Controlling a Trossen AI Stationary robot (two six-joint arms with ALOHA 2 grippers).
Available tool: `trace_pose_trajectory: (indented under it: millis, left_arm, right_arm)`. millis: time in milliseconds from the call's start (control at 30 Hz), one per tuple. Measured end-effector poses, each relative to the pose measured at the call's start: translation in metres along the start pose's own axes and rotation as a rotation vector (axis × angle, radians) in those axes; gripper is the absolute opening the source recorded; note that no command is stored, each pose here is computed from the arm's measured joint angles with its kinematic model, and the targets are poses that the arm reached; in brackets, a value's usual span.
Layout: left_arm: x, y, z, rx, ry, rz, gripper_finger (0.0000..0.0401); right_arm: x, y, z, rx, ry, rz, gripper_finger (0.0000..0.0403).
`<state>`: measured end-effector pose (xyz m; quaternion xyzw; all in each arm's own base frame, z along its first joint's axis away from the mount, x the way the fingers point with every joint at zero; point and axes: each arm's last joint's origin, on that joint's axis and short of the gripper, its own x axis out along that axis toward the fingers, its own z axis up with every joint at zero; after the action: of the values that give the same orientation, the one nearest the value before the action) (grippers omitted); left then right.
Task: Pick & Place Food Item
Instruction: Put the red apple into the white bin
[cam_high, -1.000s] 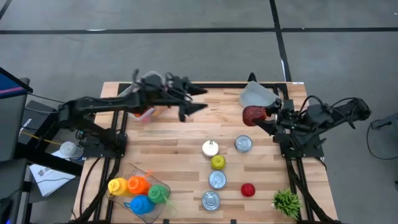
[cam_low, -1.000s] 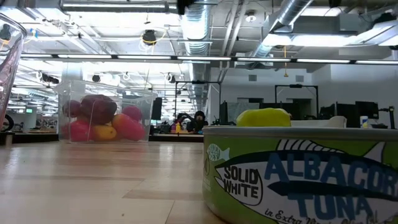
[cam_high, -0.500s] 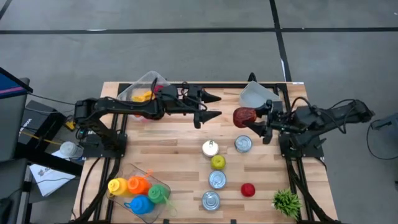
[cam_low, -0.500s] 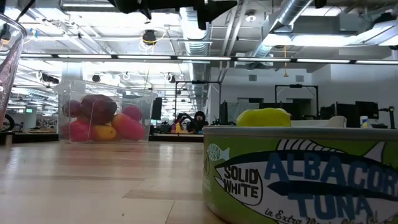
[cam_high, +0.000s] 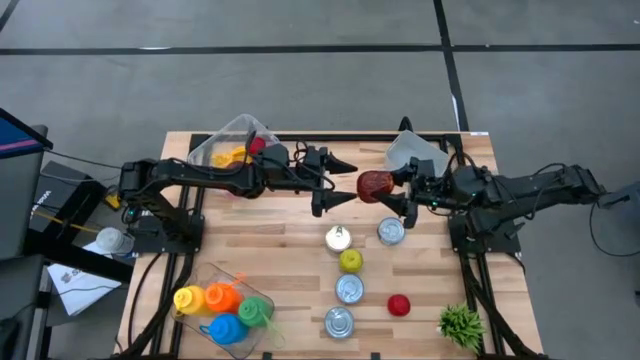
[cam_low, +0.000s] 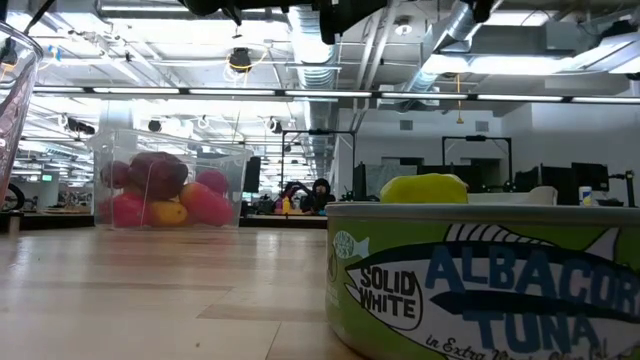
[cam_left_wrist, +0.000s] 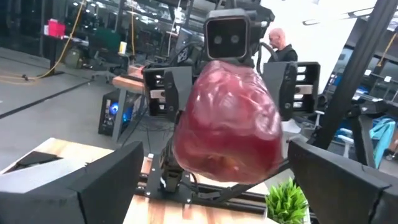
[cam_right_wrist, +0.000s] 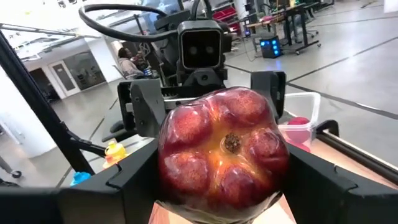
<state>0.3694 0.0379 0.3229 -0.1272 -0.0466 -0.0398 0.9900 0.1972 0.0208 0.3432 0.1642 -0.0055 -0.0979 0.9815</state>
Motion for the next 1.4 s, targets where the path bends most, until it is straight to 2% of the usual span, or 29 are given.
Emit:
trace_pose_trajectory:
  millis: [500,700,967,1133,1267,1400]
  left_arm:
    - [0.001,-0.008,-0.003,-0.008,0.024,-0.018,0.0383]
    - [0.001,-0.007,-0.005,-0.034,0.047,-0.03,0.0366]
    - [0.001,-0.009,-0.007,-0.051,0.066,-0.034,0.0325]
    - [0.001,-0.009,-0.007,-0.057,0.071,-0.038,0.032]
    - [0.001,-0.009,-0.008,-0.06,0.073,-0.039,0.0325]
    - [0.002,-0.01,-0.008,-0.06,0.074,-0.051,0.0323]
  right_arm:
    - [0.036,0.001,-0.012,0.038,0.017,0.137,0.0276]
    - [0.039,0.001,-0.015,0.054,0.03,0.136,0.0276]
    - [0.036,0.001,-0.013,0.056,0.022,0.142,0.0276]
    - [0.038,0.002,-0.015,0.064,0.025,0.139,0.0277]
    - [0.036,0.001,-0.014,0.062,0.031,0.14,0.0298]
    - [0.03,0.001,-0.011,0.064,0.044,0.164,0.0343]
